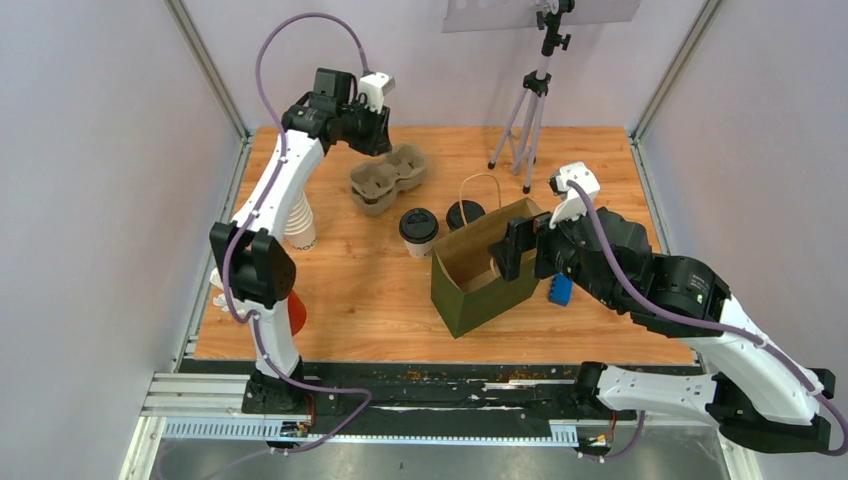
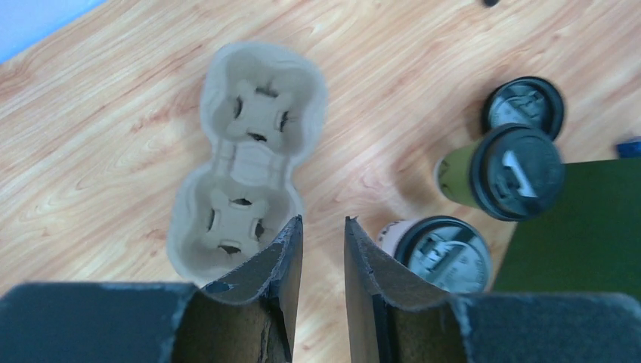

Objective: Pack the takeout coffee

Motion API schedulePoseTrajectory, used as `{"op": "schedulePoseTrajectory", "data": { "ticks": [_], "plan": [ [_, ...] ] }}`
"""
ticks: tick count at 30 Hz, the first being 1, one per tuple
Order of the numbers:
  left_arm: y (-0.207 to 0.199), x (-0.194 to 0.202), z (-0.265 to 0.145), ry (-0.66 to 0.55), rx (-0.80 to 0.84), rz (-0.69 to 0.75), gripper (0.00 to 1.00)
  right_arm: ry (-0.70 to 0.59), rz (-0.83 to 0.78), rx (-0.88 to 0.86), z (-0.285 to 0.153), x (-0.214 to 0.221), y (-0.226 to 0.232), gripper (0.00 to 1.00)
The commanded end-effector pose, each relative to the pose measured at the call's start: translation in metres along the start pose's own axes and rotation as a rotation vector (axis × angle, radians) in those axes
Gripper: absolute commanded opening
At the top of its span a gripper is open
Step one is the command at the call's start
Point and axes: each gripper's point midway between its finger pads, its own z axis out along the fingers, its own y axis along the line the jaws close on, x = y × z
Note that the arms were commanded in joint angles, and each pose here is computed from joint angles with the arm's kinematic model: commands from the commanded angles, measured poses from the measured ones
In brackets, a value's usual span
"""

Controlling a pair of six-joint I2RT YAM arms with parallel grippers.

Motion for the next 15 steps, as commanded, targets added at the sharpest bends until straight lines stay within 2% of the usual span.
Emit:
{"op": "schedulePoseTrajectory", "data": {
  "ticks": [1,4,7,10,15],
  "plan": [
    [-0.046,-0.028,-0.053,-0.087,0.082,-0.035,0.34,-0.04,0.144,0.11,0.007,-0.004,-0.011,0.99],
    [-0.051,-0.023,-0.063,-0.094,0.062,-0.017,0.39,-0.035,0.184,0.078,0.007,-0.002,-0.005,0.98],
    [-0.042,-0.013,-0.058,-0.083,0.004,0.029,0.51,-0.039,0.204,-0.005,0.003,-0.002,0.008,0.97],
    [-0.029,-0.012,-0.047,-0.088,-0.05,0.104,0.55,-0.056,0.193,-0.075,-0.001,-0.005,0.016,0.97],
    [-0.001,-0.013,-0.016,-0.066,-0.126,0.184,0.64,-0.043,0.137,-0.091,-0.005,-0.003,0.017,0.97]
  ]
}}
